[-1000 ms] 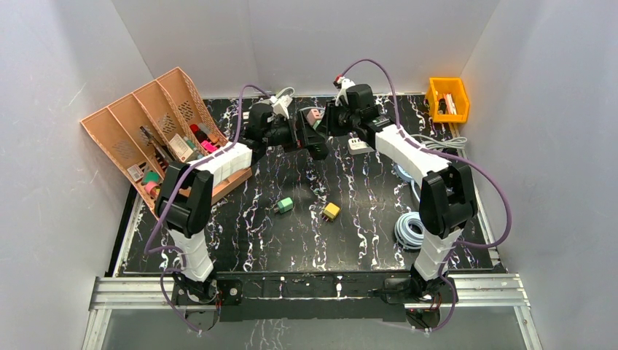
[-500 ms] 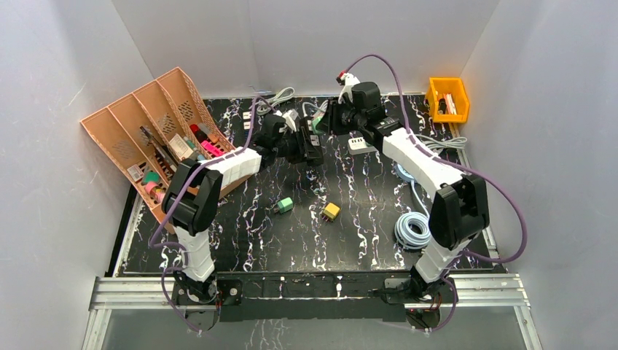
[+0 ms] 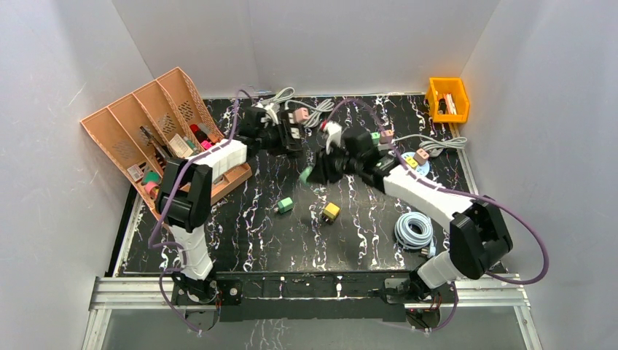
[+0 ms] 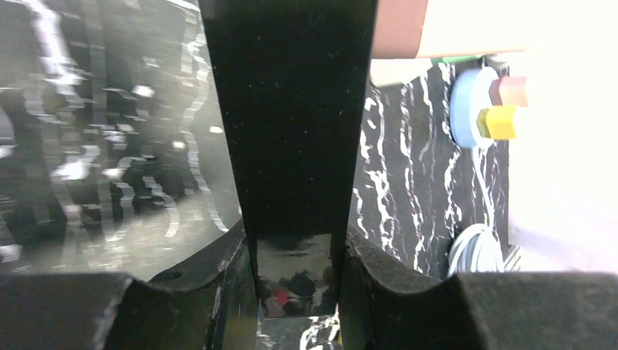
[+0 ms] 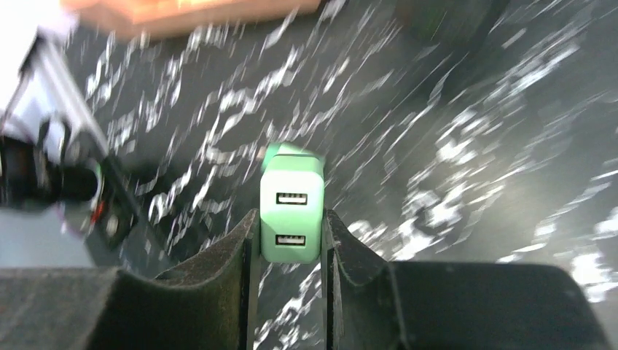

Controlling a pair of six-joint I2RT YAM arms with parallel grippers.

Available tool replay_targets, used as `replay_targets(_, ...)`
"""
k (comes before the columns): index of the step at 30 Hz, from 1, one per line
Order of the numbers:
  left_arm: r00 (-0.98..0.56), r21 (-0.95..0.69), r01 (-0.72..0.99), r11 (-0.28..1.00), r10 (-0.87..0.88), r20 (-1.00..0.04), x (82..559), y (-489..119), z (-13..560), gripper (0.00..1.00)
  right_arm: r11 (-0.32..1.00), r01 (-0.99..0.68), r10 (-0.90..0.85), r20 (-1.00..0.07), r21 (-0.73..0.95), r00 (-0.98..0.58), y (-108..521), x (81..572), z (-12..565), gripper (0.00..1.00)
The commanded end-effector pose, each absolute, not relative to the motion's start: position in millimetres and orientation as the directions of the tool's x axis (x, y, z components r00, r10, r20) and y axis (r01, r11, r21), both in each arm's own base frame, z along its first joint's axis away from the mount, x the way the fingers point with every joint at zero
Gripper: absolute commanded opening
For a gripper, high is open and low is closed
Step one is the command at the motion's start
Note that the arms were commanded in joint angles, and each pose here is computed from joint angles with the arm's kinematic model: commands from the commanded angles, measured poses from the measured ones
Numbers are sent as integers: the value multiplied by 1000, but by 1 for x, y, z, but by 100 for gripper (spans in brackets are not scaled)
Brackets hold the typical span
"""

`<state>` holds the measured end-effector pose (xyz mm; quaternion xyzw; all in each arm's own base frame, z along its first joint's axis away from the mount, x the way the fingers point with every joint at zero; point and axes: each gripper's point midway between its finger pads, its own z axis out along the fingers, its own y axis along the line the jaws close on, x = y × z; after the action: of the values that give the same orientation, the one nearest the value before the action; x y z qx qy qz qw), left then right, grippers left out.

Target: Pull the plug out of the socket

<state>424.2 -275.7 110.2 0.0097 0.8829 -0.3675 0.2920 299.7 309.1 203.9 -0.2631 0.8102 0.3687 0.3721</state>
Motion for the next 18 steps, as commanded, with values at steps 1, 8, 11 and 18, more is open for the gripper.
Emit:
replay_targets(1,-757,-652,273,708,-261,-599,445,-238,154,0,457,-731,-176,-754,507,-633,338,248,178,0)
replay_targets(8,-759,-623,268,735,-238,-607,436,-221,150,0,468,-693,-237,-678,548,-696,372,245,135,0)
replay_targets(11,-770,-628,258,735,-236,-592,432,-219,143,0,472,-697,-270,-664,539,-697,384,252,122,0)
replay_targets(18,-779,-626,250,739,-231,-583,425,-215,137,0,438,-711,-350,-624,550,-699,414,247,90,0)
